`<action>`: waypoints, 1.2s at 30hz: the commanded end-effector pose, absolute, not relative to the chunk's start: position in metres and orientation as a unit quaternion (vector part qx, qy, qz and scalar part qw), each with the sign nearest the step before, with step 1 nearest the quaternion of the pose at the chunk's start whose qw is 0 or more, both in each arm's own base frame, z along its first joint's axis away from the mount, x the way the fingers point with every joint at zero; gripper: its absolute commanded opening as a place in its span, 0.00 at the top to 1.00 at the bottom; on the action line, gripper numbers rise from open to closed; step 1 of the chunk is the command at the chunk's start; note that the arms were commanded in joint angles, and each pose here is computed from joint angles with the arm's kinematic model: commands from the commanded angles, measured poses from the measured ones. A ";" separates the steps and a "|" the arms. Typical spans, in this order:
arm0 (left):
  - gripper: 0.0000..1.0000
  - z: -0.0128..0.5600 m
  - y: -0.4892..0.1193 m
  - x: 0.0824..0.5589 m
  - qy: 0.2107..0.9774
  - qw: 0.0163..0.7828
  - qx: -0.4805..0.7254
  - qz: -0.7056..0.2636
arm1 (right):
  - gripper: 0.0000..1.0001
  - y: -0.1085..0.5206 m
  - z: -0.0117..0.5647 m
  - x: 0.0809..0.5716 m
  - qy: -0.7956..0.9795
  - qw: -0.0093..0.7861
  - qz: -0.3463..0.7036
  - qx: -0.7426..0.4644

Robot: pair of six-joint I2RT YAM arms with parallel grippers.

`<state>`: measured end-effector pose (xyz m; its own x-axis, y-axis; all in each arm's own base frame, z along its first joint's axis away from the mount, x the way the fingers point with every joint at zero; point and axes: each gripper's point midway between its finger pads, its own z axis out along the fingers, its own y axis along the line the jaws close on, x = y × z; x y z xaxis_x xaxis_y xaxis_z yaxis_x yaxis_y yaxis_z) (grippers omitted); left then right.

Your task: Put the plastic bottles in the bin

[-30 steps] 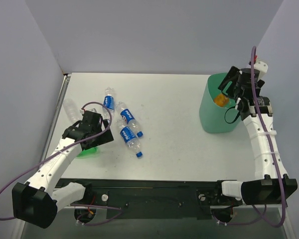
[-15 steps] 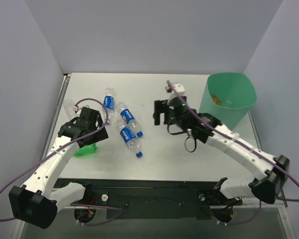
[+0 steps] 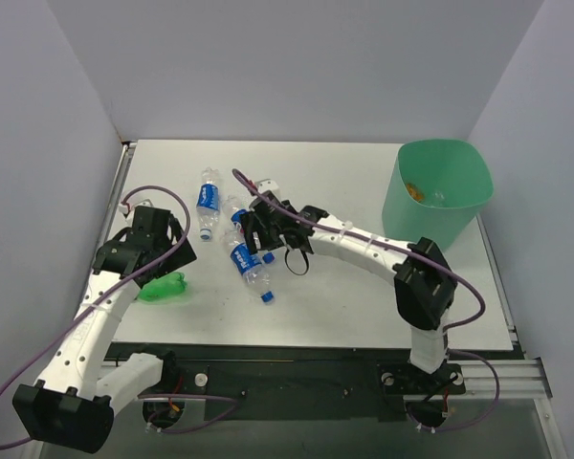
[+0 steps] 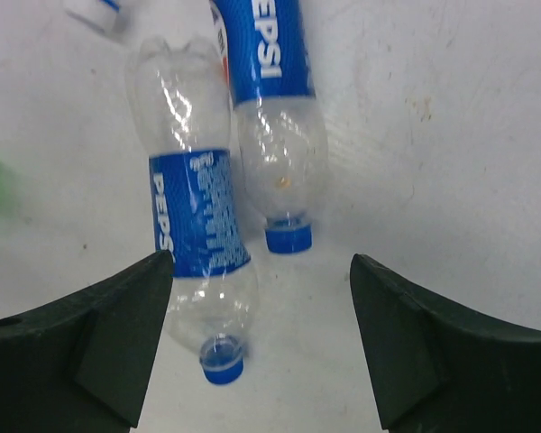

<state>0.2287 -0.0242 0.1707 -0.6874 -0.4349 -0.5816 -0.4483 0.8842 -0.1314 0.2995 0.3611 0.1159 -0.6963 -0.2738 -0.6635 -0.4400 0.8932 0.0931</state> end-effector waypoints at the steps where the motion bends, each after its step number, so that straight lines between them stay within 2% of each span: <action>1: 0.03 0.182 -0.027 0.229 0.916 0.325 -0.237 -0.007 | 0.26 0.370 0.114 0.342 0.917 0.333 0.112 -0.187; 5: 0.03 0.182 -0.029 0.227 0.918 0.324 -0.230 -0.015 | 0.26 0.382 0.108 0.372 0.919 0.330 0.095 -0.195; 16: 0.03 0.178 -0.031 0.227 0.918 0.322 -0.231 -0.024 | 0.28 0.395 0.053 0.384 0.937 0.277 0.094 -0.191; 20: 0.03 0.176 -0.031 0.227 0.918 0.322 -0.229 -0.025 | 0.37 0.383 0.044 0.382 0.940 0.272 0.089 -0.183; 23: 0.03 0.177 -0.035 0.228 0.917 0.327 -0.225 -0.038 | 0.51 0.367 0.045 0.378 0.943 0.269 0.083 -0.179; 26: 0.03 0.178 -0.037 0.230 0.916 0.331 -0.223 -0.043 | 0.62 0.343 0.061 0.370 0.941 0.282 0.070 -0.174; 31: 0.03 0.168 -0.041 0.233 0.921 0.318 -0.221 -0.050 | 0.64 0.297 0.121 0.361 0.925 0.340 0.075 -0.153; 36: 0.03 0.165 -0.049 0.240 0.922 0.315 -0.217 -0.068 | 0.64 0.225 0.224 0.353 0.884 0.449 0.089 -0.094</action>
<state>0.2243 -0.0408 0.1594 -0.7266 -0.4361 -0.5309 -0.3873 0.8982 -0.2077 0.3393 0.2727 0.1152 -0.7546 -0.2278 -0.6154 -0.3252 0.9444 0.0492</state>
